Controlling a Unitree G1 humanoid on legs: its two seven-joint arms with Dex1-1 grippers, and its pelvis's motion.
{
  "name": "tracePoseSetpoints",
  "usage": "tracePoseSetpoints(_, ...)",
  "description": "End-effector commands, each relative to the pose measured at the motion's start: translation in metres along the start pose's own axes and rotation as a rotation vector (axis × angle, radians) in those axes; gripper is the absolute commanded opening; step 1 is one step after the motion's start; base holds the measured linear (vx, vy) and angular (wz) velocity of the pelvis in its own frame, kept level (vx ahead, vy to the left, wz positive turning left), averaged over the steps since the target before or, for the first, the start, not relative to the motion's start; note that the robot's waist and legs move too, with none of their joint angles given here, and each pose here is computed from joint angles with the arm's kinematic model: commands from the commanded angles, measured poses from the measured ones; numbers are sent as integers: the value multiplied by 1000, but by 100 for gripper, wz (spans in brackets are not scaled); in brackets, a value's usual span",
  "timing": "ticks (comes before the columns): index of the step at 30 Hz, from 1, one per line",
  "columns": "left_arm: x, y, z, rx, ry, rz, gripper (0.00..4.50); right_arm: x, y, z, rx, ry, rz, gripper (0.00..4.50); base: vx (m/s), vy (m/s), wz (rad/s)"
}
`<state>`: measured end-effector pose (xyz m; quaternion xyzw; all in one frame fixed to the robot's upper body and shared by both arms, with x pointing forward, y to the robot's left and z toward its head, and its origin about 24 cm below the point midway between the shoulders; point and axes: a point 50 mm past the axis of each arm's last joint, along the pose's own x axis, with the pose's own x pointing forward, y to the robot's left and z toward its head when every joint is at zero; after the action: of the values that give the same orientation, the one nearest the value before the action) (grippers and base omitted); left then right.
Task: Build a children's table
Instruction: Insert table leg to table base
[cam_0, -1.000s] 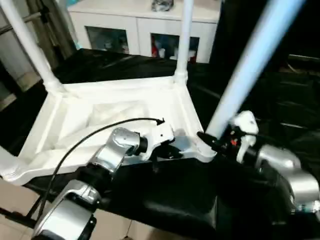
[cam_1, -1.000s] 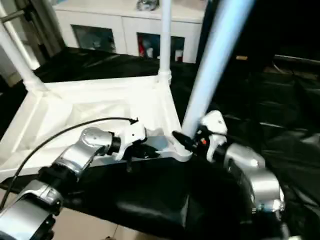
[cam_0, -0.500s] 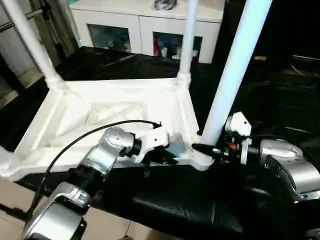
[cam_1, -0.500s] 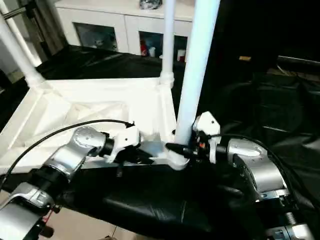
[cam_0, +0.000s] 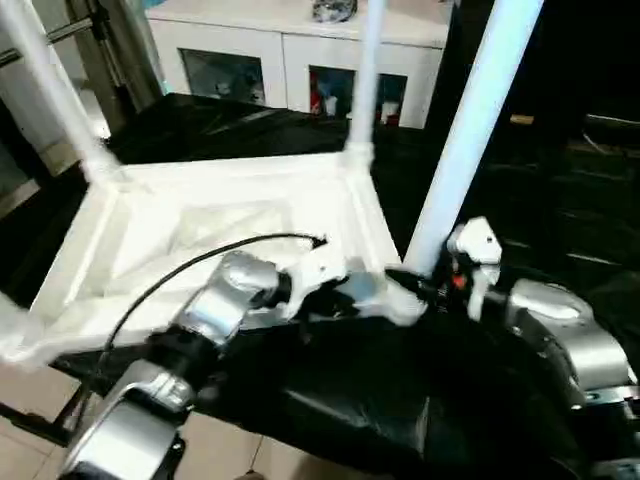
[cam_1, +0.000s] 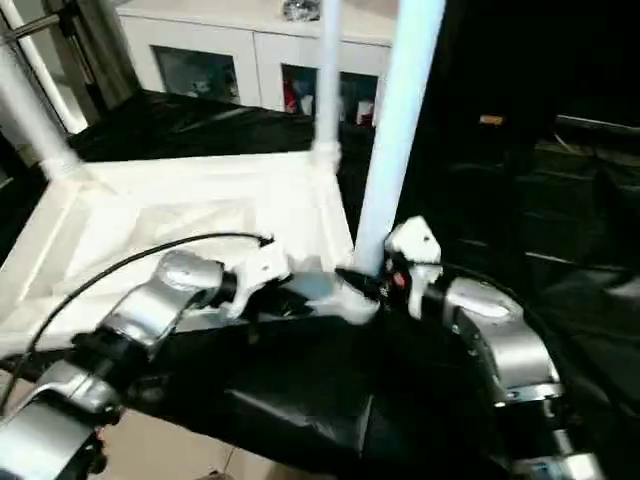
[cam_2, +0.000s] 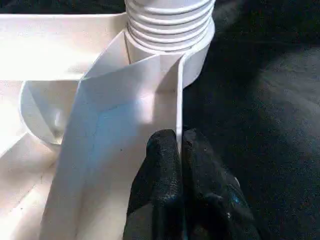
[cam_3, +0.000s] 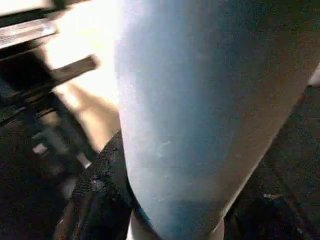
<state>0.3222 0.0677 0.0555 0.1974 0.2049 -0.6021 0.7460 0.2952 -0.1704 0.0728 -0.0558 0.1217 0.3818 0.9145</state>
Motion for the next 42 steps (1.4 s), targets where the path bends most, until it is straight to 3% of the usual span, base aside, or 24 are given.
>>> tracePoseSetpoints(1,1,13,40,21,-93,107,0,11,14,-41,159,194,-91,190,0,0,0)
tracePoseSetpoints(7,28,17,51,-88,-25,281,0,46,21,-39,271,213,-354,190,0,0,0)
tracePoseSetpoints(10,35,15,51,-103,-15,300,0,52,25,-40,296,229,-383,190,0,0,0)
tracePoseSetpoints(17,39,15,51,-121,-10,309,0,55,29,-39,306,252,-418,190,0,0,0)
tracePoseSetpoints(30,38,13,54,-102,-40,258,0,55,24,-34,313,250,-415,190,0,0,0)
tracePoseSetpoints(31,38,13,54,-100,-42,254,0,55,24,-33,328,243,-409,246,0,0,0)
tracePoseSetpoints(36,36,14,54,-92,-47,243,0,54,20,-30,336,229,-404,268,0,0,0)
tracePoseSetpoints(40,34,14,54,-85,-50,233,0,52,18,-26,337,217,-398,312,0,0,0)
tracePoseSetpoints(42,32,13,54,-68,-63,204,0,49,13,-17,313,196,-389,326,0,0,0)
